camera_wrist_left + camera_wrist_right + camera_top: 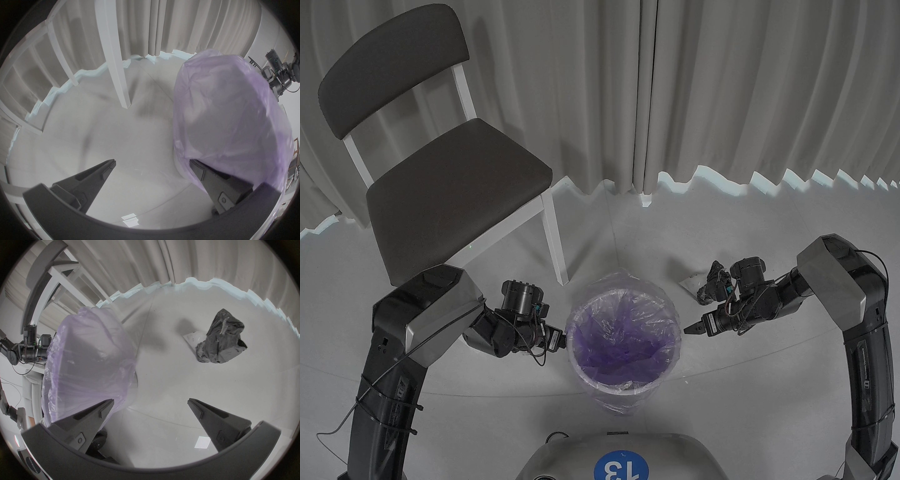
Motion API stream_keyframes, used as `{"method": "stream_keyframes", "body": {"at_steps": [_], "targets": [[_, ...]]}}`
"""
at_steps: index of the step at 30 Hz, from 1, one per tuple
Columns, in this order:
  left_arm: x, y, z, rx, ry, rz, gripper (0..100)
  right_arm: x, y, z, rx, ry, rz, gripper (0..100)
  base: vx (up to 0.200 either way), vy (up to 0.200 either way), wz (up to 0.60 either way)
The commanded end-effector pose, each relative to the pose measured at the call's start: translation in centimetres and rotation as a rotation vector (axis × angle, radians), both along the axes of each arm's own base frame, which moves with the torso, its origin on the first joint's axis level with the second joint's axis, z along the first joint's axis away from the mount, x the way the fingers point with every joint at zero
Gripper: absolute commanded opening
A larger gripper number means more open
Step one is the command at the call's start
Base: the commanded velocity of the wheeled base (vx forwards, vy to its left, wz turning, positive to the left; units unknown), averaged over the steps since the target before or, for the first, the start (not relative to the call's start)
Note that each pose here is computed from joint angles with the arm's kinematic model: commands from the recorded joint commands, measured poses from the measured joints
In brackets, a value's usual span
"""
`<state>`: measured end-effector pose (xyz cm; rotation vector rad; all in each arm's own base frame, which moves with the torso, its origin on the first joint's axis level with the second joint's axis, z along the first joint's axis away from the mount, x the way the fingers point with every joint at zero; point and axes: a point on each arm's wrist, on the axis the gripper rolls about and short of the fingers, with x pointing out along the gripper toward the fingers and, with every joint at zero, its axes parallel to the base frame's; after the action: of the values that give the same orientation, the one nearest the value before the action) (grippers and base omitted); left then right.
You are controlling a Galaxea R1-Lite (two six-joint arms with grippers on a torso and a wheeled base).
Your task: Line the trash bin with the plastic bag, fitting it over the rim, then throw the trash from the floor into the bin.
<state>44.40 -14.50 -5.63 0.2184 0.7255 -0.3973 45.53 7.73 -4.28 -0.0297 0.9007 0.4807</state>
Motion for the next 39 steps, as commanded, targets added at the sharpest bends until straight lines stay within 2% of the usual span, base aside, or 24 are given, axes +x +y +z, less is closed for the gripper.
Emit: {"method": "stream_keyframes", "body": {"at_steps": [1,6,11,12,15,23,26,33,34,39], "targets": [[-1.5,1.3,2.0,-0.040,-0.031,-0.003,100,-0.2,0.5,0.3,0.003,-0.002,0.013,100,0.000,0.000,0.00],[-3.1,2.4,3.9,-0.107,-0.021,-0.007,100,-0.2,0.0,0.3,0.006,0.000,0.000,100,0.000,0.000,0.00],[-4.0,3.7,4.3,-0.166,-0.004,0.002,100,0.0,-1.0,0.7,0.008,-0.004,-0.029,100,0.000,0.000,0.00],[-4.3,4.5,4.1,-0.177,-0.022,0.015,100,-0.1,-1.6,0.7,0.009,-0.001,-0.041,100,0.000,0.000,0.00],[-4.6,5.0,4.0,-0.183,-0.042,0.025,100,-0.1,-2.5,1.3,0.010,-0.008,-0.062,100,0.000,0.000,0.00],[-5.6,5.1,5.3,-0.259,-0.097,0.058,100,0.2,-4.7,3.0,0.059,-0.072,-0.161,100,0.000,0.000,0.00],[-6.8,5.0,7.2,-0.287,-0.142,0.037,100,-0.1,-5.8,4.9,0.094,-0.107,-0.215,100,0.000,0.000,0.00],[-9.3,4.1,10.7,-0.310,-0.189,-0.004,100,-1.8,-7.1,6.6,0.092,-0.108,-0.249,100,0.000,0.000,0.00],[-10.3,3.8,12.0,-0.334,-0.205,-0.012,100,-2.7,-7.4,7.2,0.092,-0.100,-0.254,100,0.000,0.000,0.00],[-12.1,3.2,14.2,-0.408,-0.248,-0.013,100,-5.1,-8.0,8.6,0.102,-0.142,-0.273,100,0.000,0.000,0.00]]}}
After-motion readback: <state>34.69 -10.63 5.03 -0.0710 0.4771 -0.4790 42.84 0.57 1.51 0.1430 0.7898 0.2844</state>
